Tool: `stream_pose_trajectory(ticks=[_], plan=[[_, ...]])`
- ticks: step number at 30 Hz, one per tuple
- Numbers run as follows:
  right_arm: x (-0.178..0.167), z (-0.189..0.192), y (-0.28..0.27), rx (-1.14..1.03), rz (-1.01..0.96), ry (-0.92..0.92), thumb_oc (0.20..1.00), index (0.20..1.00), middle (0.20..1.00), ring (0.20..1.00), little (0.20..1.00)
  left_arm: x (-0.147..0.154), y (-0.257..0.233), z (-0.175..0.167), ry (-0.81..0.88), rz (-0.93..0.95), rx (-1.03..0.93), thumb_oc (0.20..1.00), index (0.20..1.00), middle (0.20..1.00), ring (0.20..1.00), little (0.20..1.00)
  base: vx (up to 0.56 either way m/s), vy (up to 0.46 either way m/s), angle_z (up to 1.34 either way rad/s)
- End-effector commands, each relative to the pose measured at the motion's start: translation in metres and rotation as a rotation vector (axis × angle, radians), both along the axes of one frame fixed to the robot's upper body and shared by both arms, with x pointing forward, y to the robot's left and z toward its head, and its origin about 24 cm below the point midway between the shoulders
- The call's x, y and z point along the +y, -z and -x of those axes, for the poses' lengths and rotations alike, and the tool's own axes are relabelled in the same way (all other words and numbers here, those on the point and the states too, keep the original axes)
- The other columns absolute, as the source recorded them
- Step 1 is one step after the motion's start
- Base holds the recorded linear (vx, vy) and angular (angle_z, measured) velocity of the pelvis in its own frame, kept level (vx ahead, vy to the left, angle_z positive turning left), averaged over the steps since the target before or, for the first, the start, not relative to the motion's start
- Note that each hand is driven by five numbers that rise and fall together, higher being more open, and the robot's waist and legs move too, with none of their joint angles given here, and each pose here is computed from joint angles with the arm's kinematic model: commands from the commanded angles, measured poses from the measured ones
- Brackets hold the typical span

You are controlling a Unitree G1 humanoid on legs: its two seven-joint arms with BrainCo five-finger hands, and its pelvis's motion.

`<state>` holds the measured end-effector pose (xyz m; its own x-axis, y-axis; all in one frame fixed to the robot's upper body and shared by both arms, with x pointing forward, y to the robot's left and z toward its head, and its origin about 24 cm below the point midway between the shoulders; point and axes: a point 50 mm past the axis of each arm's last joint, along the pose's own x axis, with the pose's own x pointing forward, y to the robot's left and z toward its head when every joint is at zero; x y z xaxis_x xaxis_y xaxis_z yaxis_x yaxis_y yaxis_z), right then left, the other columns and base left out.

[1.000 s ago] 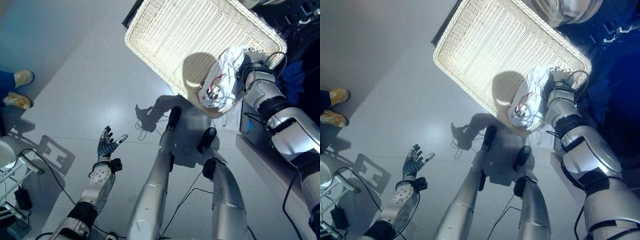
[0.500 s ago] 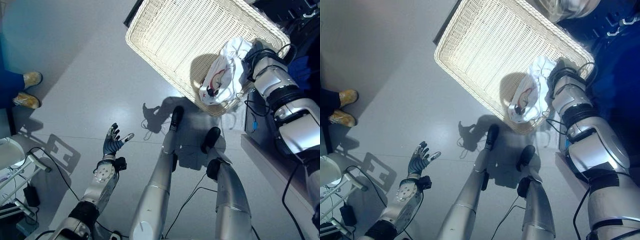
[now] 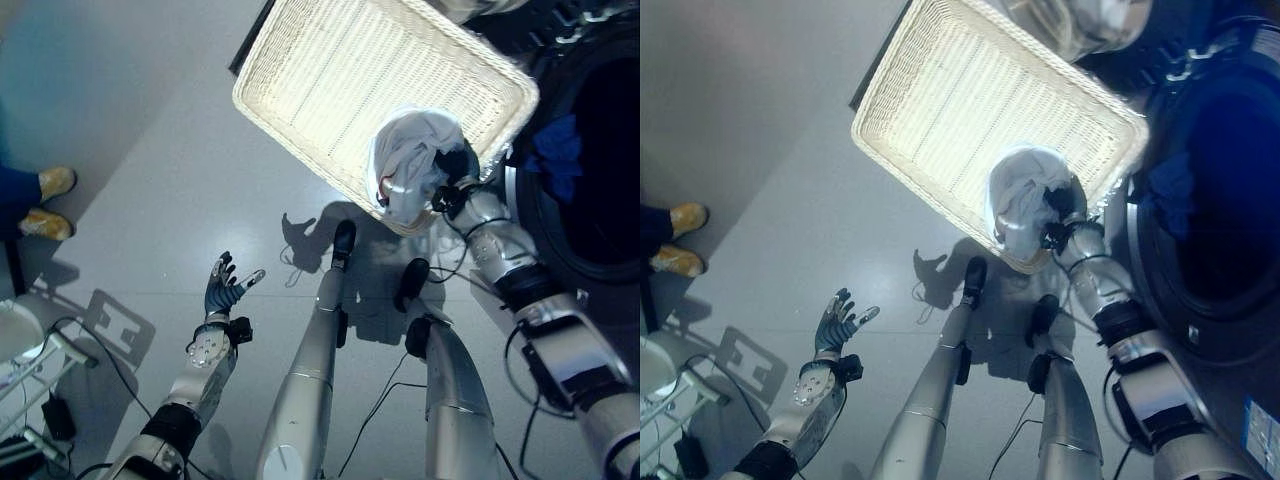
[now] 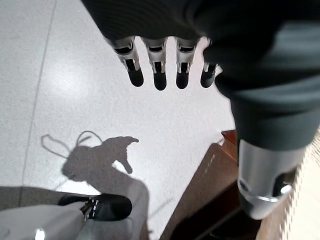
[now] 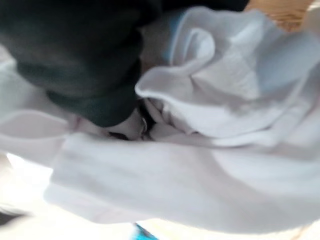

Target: Put the clothes into the washing machine.

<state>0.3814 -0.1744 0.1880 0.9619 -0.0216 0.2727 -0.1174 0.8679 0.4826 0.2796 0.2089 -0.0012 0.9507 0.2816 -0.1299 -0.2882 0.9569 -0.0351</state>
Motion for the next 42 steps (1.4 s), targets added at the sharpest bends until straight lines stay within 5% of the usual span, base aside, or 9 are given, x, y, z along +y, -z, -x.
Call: stream_pose_trajectory(ticks=[1,8,19,25,26,27,42], plan=[[-0.015,0.016,-0.047,-0.308,-0.350,-0.089,0.200,0.200,0.200,0.200,0.200,-0.001,0.010,0.007,-0.072,0.006,-0.005,1.000,1.000,1.000,1.000,1.000,-0.04,0.031,-0.35],[-0.064,0.018,-0.039,-0.362,-0.817,0.029,0.200,0.200,0.200,0.200,0.200,-0.005,0.017,0.008,-0.092,0.010,0.015,1.000,1.000,1.000,1.000,1.000,-0.05,-0.001,-0.23],[-0.197,0.070,-0.026,-0.483,-1.373,0.864,0.200,0.200,0.200,0.200,0.200,0.005,0.024,0.014,-0.093,-0.010,0.051,1.000,1.000,1.000,1.000,1.000,-0.01,-0.036,-0.07],[-0.226,0.101,-0.012,-0.444,-1.617,1.129,0.200,0.200,0.200,0.200,0.200,0.010,0.019,0.014,-0.079,-0.022,0.057,1.000,1.000,1.000,1.000,1.000,0.03,-0.070,0.06],[-0.227,0.100,-0.013,-0.422,-1.621,1.117,0.376,0.376,0.376,0.376,0.376,0.011,0.018,0.014,-0.076,-0.022,0.059,1.000,1.000,1.000,1.000,1.000,0.01,-0.032,0.06],[-0.227,0.099,-0.015,-0.416,-1.619,1.104,1.000,1.000,1.000,1.000,1.000,0.011,0.017,0.013,-0.074,-0.021,0.055,1.000,1.000,1.000,1.000,1.000,0.04,-0.048,0.04],[-0.193,0.064,-0.009,-0.237,-1.591,0.936,1.000,1.000,1.000,1.000,1.000,-0.004,0.020,0.011,0.009,-0.026,0.073,1.000,1.000,1.000,1.000,1.000,0.01,-0.013,-0.02]])
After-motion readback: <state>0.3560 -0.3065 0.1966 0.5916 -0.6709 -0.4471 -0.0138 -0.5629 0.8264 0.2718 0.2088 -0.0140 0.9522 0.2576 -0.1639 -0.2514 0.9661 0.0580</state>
